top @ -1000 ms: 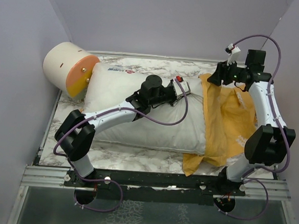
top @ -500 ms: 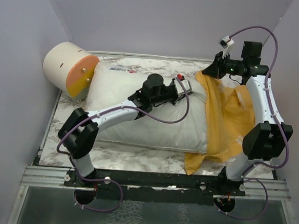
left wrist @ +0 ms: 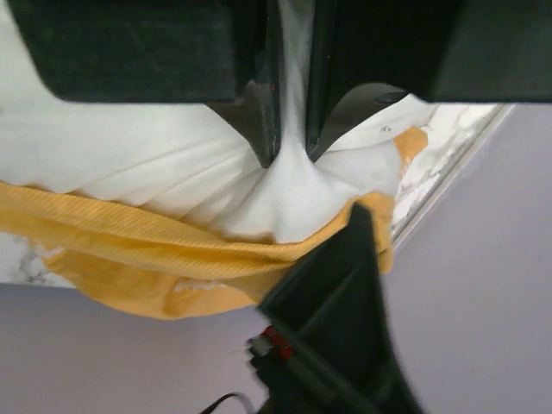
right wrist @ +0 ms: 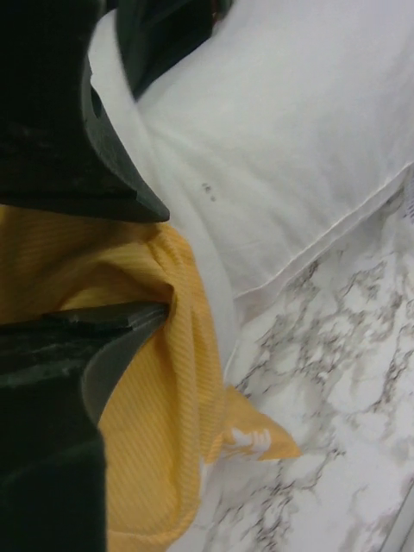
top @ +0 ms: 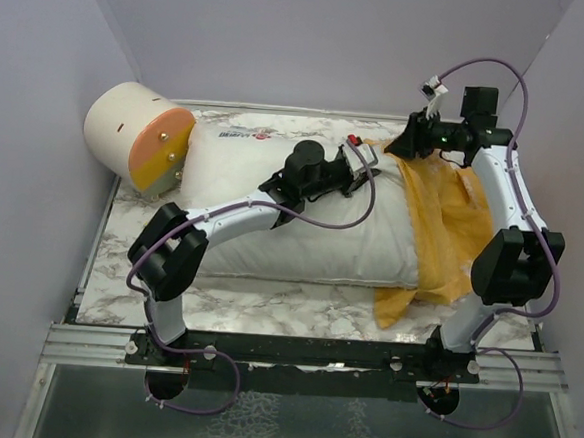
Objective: Put the pillow into the pillowcase
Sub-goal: Stuff the pillow into the pillowcase.
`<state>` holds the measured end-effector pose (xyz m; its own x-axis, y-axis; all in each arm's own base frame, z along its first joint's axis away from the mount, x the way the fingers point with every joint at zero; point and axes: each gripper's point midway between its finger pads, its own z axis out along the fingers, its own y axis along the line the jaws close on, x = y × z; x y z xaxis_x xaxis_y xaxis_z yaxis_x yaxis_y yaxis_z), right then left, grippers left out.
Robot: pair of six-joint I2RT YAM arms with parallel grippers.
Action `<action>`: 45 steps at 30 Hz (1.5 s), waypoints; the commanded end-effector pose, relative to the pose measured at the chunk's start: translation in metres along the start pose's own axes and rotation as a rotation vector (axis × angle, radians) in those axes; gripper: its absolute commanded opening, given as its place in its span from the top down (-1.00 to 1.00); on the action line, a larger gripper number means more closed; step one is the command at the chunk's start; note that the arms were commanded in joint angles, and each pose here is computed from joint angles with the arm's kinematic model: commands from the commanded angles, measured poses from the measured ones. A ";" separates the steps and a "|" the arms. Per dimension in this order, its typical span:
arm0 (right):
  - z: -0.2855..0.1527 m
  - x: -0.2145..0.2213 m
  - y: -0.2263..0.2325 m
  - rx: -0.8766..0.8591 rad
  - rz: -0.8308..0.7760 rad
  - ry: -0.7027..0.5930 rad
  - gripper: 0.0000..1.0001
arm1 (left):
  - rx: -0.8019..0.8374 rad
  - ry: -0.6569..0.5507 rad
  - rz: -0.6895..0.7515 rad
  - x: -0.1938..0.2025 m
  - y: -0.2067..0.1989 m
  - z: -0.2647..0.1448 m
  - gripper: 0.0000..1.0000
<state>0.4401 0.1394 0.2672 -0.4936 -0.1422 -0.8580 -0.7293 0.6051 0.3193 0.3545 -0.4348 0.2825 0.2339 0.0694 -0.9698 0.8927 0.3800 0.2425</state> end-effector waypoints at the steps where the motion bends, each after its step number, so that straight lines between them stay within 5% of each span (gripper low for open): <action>1: -0.044 -0.001 -0.021 0.165 -0.058 -0.037 0.00 | -0.233 0.009 -0.099 0.017 0.059 0.002 0.41; 5: -0.077 -0.004 -0.014 0.228 -0.128 -0.063 -0.35 | -0.355 0.086 -0.185 0.034 0.087 0.001 -0.41; 6: -0.084 -0.003 -0.010 0.237 -0.142 -0.068 -0.43 | -0.378 0.105 -0.200 0.033 0.094 -0.001 -0.47; 13: -0.108 0.033 0.026 0.222 -0.170 -0.068 -0.53 | -0.335 0.161 -0.313 -0.013 0.107 -0.037 -0.54; 18: -0.115 0.062 0.057 0.187 -0.195 -0.048 -0.52 | -0.116 0.123 -0.245 -0.050 0.048 -0.073 -0.53; 23: -0.122 0.096 0.064 0.215 -0.182 0.030 -0.51 | 0.149 0.162 0.108 -0.034 -0.084 -0.086 -0.61; 28: -0.134 0.119 0.062 0.304 -0.180 0.099 -0.51 | 0.309 0.266 0.444 0.019 -0.159 -0.098 -0.65; 32: -0.136 0.134 0.057 0.346 -0.153 0.124 -0.51 | 0.316 0.373 0.645 0.058 -0.170 -0.095 -0.73; 39: -0.132 0.141 0.050 0.356 -0.118 0.139 -0.51 | 0.126 0.535 0.903 0.103 -0.130 -0.071 -0.86; 42: -0.132 0.145 0.046 0.367 -0.113 0.156 -0.51 | 0.066 0.587 0.893 0.117 -0.120 -0.055 -0.68; 43: -0.132 0.145 0.044 0.372 -0.111 0.160 -0.51 | 0.062 0.606 0.875 0.122 -0.117 -0.051 -0.40; 45: -0.132 0.146 0.042 0.379 -0.114 0.165 -0.51 | 0.012 0.607 0.804 0.124 -0.109 -0.039 0.75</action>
<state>0.2717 0.0493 0.2149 -0.4883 -0.3204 -0.8117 -0.6011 0.7978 0.0467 0.2296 -0.4259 0.1203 0.6354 0.6863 -0.3540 0.5942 -0.1418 0.7917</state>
